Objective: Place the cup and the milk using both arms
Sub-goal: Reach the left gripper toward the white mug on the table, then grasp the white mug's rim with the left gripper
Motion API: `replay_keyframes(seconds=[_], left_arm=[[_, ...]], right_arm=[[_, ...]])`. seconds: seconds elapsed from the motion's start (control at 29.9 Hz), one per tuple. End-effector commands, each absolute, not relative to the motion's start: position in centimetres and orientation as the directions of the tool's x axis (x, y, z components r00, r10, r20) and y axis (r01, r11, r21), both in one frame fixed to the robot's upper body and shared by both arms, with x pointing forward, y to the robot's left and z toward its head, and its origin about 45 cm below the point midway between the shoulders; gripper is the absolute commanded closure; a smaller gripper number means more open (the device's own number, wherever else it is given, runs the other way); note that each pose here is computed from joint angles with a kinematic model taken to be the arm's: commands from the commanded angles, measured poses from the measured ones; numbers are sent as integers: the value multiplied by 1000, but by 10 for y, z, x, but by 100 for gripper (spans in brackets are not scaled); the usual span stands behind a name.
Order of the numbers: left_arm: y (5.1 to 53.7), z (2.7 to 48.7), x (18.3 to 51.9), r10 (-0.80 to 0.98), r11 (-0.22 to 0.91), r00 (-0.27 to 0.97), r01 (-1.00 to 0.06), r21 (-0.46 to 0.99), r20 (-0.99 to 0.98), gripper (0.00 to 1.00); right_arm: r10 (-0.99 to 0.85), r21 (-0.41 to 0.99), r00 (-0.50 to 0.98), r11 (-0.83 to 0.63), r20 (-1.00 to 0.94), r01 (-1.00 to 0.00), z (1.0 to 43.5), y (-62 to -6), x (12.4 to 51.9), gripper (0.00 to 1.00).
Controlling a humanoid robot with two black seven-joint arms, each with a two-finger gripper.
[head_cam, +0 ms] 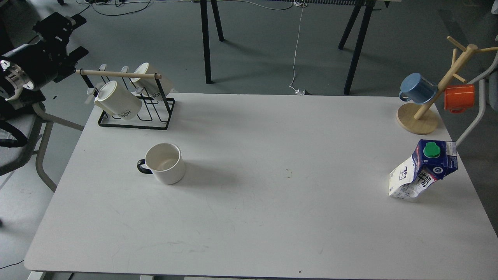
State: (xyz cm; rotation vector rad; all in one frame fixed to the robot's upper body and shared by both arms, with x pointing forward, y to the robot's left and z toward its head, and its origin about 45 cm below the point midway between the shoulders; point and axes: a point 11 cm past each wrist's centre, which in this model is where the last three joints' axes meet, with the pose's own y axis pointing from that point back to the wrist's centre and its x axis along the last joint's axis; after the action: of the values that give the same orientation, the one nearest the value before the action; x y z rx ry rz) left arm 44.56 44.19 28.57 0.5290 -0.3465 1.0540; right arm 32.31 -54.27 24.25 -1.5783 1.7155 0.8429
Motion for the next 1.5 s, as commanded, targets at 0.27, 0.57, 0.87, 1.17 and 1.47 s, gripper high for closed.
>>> replay_keyframes(seconds=[0.27,0.57,0.87,1.17,1.47], left_arm=[[398,239,411,47,433,725,-635,640,687,0],[388,182,391,-187,369,756,-538,758,628,0],[367,156,389,-201,391,772,-501,772,603,0],[373,136,386,-171,364,795,-499,787,583,0],[366,124,385,-162,366,802,-492,790,575,1]], right_arm=[[-574,40,-69,63,-816,-997,238,-540,321,4],[-572,56,-86,69,-816,-996,232,-542,316,4],[-572,58,-89,74,-815,-996,231,-543,315,4],[-571,60,-91,74,-816,-996,230,-543,314,4],[-571,66,-98,77,-815,-995,228,-544,312,4]])
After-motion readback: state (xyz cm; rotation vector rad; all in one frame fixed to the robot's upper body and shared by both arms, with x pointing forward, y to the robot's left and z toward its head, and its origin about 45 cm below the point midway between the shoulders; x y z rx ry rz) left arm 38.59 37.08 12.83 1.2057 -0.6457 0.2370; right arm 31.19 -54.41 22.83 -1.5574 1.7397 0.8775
